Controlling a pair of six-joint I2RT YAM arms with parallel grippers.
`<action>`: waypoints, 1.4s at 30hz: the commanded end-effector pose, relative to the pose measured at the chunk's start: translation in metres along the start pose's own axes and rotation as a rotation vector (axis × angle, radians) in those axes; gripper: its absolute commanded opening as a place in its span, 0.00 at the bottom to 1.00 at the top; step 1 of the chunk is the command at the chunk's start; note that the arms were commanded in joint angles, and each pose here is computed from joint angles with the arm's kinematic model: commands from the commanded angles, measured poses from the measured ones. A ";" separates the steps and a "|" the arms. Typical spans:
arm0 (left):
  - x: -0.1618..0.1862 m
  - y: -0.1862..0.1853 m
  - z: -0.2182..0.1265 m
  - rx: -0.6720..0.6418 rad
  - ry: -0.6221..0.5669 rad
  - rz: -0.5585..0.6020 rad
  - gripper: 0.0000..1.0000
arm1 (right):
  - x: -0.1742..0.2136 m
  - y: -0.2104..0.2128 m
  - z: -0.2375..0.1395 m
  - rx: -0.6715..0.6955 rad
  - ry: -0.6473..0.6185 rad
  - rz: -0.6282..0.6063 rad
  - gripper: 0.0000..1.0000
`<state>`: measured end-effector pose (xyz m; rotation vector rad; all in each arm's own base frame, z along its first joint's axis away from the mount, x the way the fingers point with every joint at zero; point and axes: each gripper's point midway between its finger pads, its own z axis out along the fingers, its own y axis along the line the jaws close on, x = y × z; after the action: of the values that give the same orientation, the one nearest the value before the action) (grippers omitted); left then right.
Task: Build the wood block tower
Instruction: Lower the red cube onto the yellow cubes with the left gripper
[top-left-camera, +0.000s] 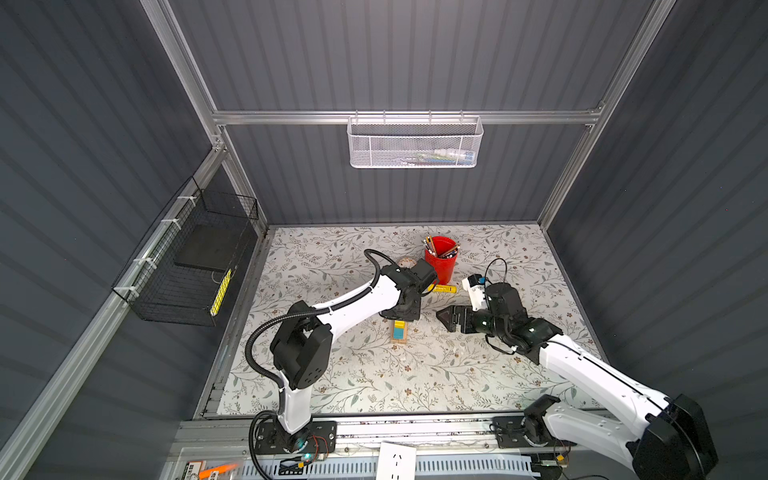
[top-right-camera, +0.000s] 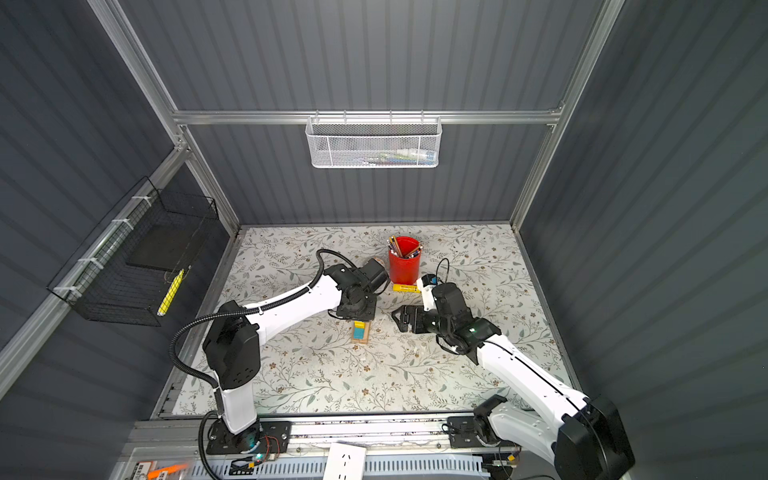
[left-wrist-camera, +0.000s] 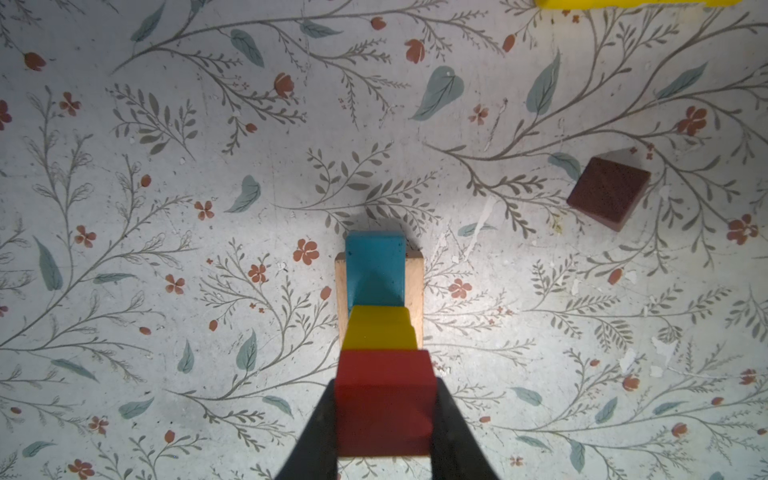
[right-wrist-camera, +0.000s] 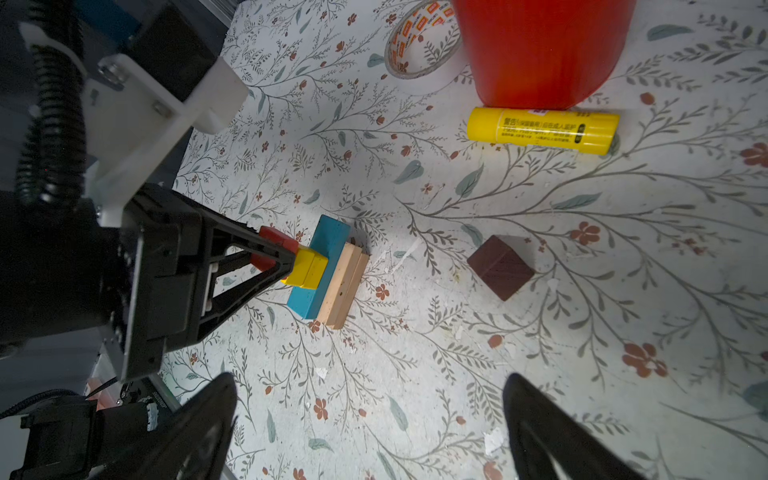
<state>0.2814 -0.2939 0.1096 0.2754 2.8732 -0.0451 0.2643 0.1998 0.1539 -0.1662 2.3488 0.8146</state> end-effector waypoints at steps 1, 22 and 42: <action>0.005 0.001 0.004 -0.016 0.029 -0.008 0.33 | 0.002 -0.002 0.000 0.001 0.002 0.013 0.99; 0.008 0.006 -0.001 -0.030 0.041 -0.014 0.39 | 0.002 -0.003 0.002 -0.002 0.006 0.023 0.99; 0.017 0.006 -0.003 -0.005 0.060 -0.017 0.35 | 0.003 -0.005 0.004 0.004 0.012 0.032 0.99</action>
<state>0.2751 -0.2911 0.1074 0.2558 2.9055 -0.0422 0.2653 0.1982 0.1496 -0.1366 2.3662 0.8200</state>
